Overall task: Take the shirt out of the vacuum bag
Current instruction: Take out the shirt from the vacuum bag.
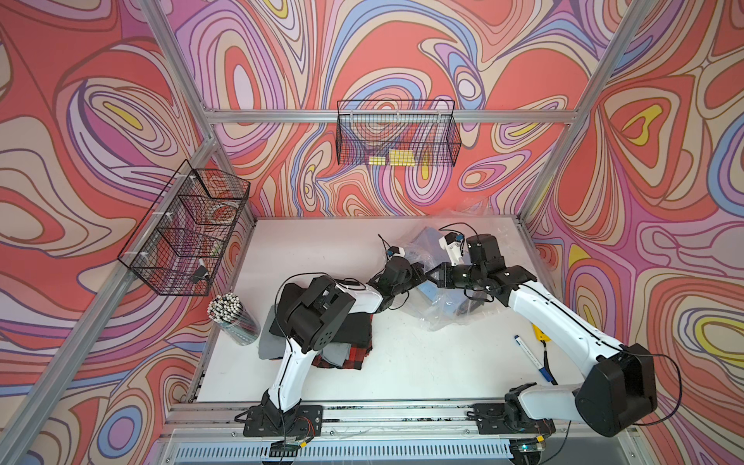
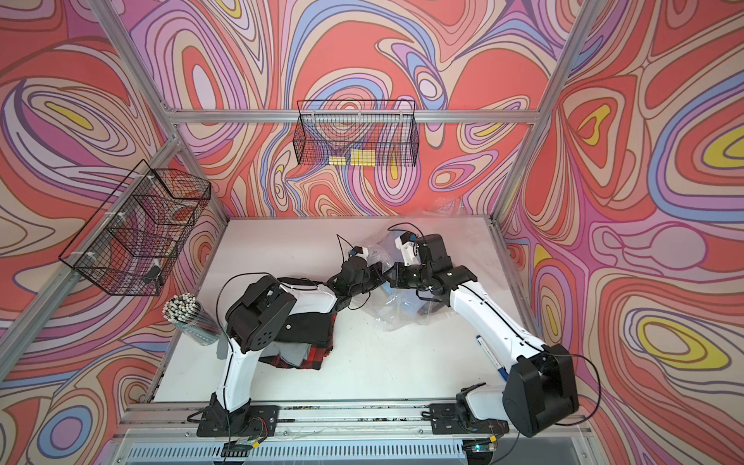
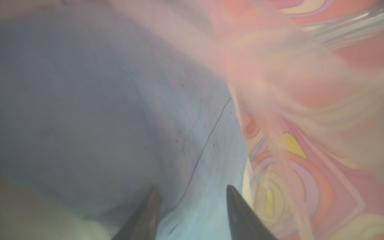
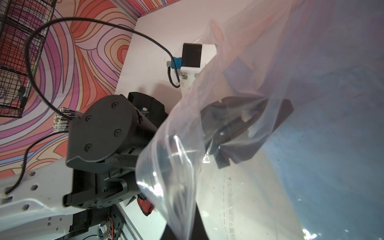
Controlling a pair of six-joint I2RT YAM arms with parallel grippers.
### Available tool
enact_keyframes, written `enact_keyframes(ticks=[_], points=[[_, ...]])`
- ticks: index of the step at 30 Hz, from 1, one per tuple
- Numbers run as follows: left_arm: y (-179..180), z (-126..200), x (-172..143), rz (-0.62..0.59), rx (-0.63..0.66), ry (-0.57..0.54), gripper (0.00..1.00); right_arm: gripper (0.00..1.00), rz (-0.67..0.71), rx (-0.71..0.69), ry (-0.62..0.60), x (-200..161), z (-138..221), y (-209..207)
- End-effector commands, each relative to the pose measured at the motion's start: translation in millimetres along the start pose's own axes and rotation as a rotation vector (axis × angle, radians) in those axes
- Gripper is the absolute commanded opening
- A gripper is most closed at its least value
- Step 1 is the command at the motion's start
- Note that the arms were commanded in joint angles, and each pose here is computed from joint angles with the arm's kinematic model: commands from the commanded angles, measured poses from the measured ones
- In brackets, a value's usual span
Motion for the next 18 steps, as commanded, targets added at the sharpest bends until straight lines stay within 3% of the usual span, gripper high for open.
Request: enact_keyframes(ticks=[1,4,18], points=[[0.3,29.2,-1.2,0.020,0.043,-0.049,0.83,0.00,0.036,0.026,-0.019,4.4,4.3,10.1],[5.4,38.0,-3.0,0.018,0.088,-0.059,0.86,0.00,0.034,0.029,-0.017,4.4,3.2,9.5],[19.0,10.0,-7.6,-0.010,0.166,-0.040,0.85,0.00,0.032,0.023,-0.018,7.0,3.2,11.1]])
Point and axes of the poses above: each gripper's point midway between its finger pads, its own z axis back along the fingers, its own y axis along the line the jaws close on, x = y × z, the point moved 9 cm from there along z, back along the fingers, and after that the axes turned 14 degrees about -z, right-handed, at the moved point
